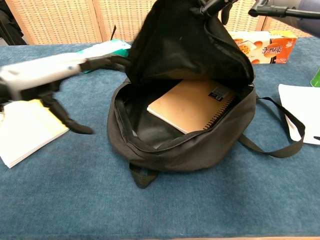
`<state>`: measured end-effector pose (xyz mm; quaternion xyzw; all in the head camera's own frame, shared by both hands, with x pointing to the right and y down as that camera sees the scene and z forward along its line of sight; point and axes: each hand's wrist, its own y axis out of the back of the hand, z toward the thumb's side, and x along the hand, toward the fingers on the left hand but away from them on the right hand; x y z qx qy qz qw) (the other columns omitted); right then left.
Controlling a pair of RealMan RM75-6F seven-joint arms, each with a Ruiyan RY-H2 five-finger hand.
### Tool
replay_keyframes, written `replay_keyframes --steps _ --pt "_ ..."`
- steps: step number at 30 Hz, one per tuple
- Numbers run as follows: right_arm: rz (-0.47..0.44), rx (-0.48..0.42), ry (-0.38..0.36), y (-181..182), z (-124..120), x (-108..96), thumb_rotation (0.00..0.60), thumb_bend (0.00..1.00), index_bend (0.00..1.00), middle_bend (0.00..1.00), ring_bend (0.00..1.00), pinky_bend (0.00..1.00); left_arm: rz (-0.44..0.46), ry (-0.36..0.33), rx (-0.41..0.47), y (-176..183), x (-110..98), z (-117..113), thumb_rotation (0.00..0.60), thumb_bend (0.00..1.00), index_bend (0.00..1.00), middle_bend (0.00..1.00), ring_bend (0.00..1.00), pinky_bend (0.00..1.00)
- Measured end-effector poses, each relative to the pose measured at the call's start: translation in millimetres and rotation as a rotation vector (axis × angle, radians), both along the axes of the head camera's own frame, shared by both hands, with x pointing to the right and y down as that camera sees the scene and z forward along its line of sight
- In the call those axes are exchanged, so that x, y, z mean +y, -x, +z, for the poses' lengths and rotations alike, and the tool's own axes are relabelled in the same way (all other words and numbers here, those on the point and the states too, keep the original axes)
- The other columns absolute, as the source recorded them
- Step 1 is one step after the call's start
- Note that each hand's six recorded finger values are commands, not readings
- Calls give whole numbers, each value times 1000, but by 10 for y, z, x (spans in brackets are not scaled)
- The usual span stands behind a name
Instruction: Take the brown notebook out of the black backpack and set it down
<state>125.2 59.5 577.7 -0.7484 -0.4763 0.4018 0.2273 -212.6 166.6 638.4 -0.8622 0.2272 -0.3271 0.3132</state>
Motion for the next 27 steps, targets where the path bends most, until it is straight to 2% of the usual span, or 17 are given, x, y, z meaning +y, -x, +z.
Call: replay_keyframes --steps 3,11,19,27 --pt "6 4 -3 1 0 -21 600 517 644 674 637 626 -4 13 44 -139 6 31 600 114 83 0 0 47" --pt "70 17 4 -31 39 -125 600 537 645 676 639 626 -8 23 92 -210 41 15 600 115 83 0 0 47" --pt "157 83 -9 -104 50 -281 600 545 648 677 642 626 -42 35 161 -241 91 -56 600 115 83 0 0 47" --pt "152 54 19 -39 12 -238 600 569 648 677 642 626 -33 50 162 -393 45 16 600 115 83 0 0 47"
